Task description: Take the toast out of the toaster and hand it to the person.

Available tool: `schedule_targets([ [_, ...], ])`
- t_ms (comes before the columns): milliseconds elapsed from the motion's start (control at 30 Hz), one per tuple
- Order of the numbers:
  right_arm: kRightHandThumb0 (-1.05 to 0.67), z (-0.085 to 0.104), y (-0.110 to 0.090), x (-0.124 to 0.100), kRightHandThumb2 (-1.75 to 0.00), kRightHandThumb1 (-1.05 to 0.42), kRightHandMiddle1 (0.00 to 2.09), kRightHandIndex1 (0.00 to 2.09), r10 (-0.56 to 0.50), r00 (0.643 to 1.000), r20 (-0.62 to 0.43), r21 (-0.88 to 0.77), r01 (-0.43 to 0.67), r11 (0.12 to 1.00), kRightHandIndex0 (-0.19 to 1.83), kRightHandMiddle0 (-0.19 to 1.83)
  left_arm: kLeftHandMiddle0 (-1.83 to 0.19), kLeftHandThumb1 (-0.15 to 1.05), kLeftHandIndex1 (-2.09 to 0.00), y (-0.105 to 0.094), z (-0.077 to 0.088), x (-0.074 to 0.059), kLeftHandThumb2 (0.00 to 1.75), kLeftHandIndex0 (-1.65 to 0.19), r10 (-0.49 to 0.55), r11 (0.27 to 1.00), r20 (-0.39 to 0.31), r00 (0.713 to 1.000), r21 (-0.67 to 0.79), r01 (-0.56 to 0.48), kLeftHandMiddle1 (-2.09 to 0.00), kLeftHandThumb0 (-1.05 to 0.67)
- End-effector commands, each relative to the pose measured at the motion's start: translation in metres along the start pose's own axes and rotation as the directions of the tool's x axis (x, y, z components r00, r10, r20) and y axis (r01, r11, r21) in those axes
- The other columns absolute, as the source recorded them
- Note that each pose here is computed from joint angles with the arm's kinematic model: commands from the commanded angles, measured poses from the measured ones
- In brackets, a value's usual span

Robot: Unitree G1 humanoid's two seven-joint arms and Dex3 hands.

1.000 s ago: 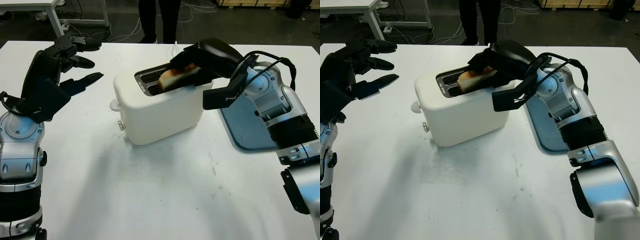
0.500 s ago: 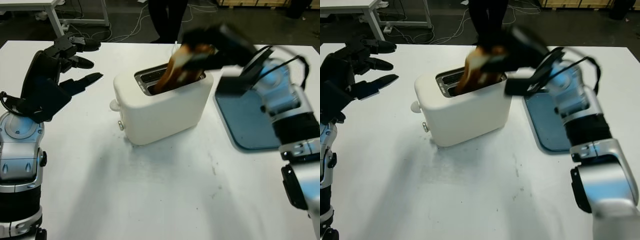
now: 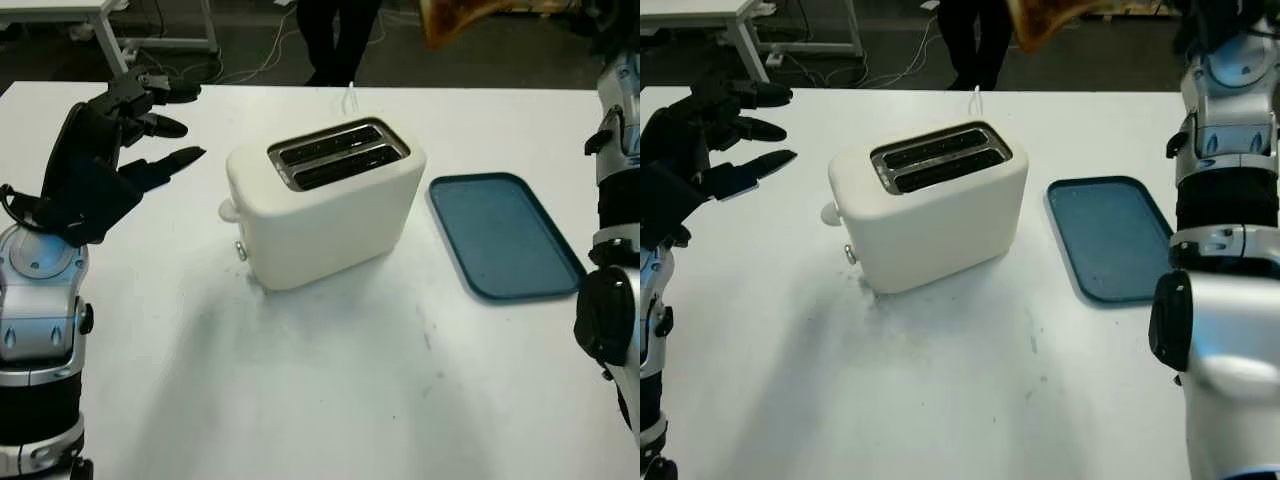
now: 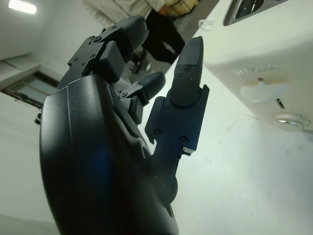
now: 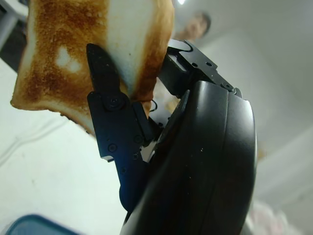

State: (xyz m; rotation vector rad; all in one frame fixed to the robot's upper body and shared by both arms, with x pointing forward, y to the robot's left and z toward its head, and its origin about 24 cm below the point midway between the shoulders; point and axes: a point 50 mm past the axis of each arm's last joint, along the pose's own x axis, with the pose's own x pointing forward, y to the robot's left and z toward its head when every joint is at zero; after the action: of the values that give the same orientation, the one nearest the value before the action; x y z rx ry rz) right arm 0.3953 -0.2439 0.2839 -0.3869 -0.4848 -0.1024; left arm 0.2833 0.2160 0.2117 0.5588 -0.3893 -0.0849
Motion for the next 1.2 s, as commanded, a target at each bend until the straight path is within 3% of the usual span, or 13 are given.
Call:
schedule_targets([
  [0, -0.23, -0.011, -0.001, -0.002, -0.05, -0.92, 1.73, 1.75, -0.061, 0.998, -0.03, 0.0, 0.062, 0.998, 1.03, 0.7, -0.32, 0.92, -0.66, 0.001, 0.001, -0.001, 0.05, -0.35, 0.0, 1.0, 0.013, 1.0, 0.011, 0.0, -1.01, -0.31],
  [200, -0.07, -0.058, 0.015, -0.021, -0.2, -0.92, 1.75, 1.75, -0.119, 0.975, -0.187, -0.006, 0.12, 0.993, 0.92, 0.63, -0.32, 0.92, -0.67, 0.0, 0.001, 0.0, 0.05, -0.35, -0.003, 1.0, 0.014, 1.0, -0.006, 0.003, -1.01, -0.3],
  [333, 0.04, -0.084, 0.034, -0.034, -0.27, -0.92, 1.74, 1.75, -0.178, 0.929, -0.324, -0.028, 0.179, 0.984, 0.75, 0.35, -0.32, 0.92, -0.67, -0.001, 0.001, 0.001, 0.05, -0.35, -0.005, 1.0, 0.014, 1.0, -0.007, 0.005, -1.02, -0.3],
  [500, 0.01, -0.104, 0.045, -0.046, -0.26, -0.92, 1.75, 1.75, -0.165, 0.873, -0.459, 0.04, 0.206, 0.978, 0.68, 0.38, -0.32, 0.92, -0.68, -0.001, 0.002, 0.002, 0.06, -0.35, -0.007, 1.0, 0.011, 1.0, 0.001, 0.007, -1.03, -0.31],
  [667, -0.05, -0.111, 0.052, -0.051, -0.24, -0.92, 1.75, 1.75, -0.129, 0.852, -0.507, 0.132, 0.225, 0.966, 0.79, 0.41, -0.31, 0.92, -0.68, -0.001, 0.001, 0.001, 0.06, -0.34, -0.011, 1.0, 0.009, 1.0, 0.007, 0.01, -1.03, -0.32],
  [933, -0.16, -0.11, 0.065, -0.05, -0.16, -0.92, 1.75, 1.75, -0.138, 0.841, -0.523, 0.073, 0.206, 0.976, 0.89, 0.56, -0.29, 0.92, -0.68, -0.001, 0.001, -0.001, 0.07, -0.33, -0.005, 1.0, -0.006, 1.0, -0.005, 0.005, -1.03, -0.3],
  [1167, -0.09, -0.107, 0.068, -0.048, -0.17, -0.92, 1.75, 1.75, -0.157, 0.838, -0.522, 0.134, 0.263, 0.956, 0.84, 0.5, -0.29, 0.92, -0.69, 0.0, -0.001, -0.001, 0.07, -0.33, -0.001, 1.0, -0.006, 1.0, 0.011, 0.001, -1.03, -0.31],
])
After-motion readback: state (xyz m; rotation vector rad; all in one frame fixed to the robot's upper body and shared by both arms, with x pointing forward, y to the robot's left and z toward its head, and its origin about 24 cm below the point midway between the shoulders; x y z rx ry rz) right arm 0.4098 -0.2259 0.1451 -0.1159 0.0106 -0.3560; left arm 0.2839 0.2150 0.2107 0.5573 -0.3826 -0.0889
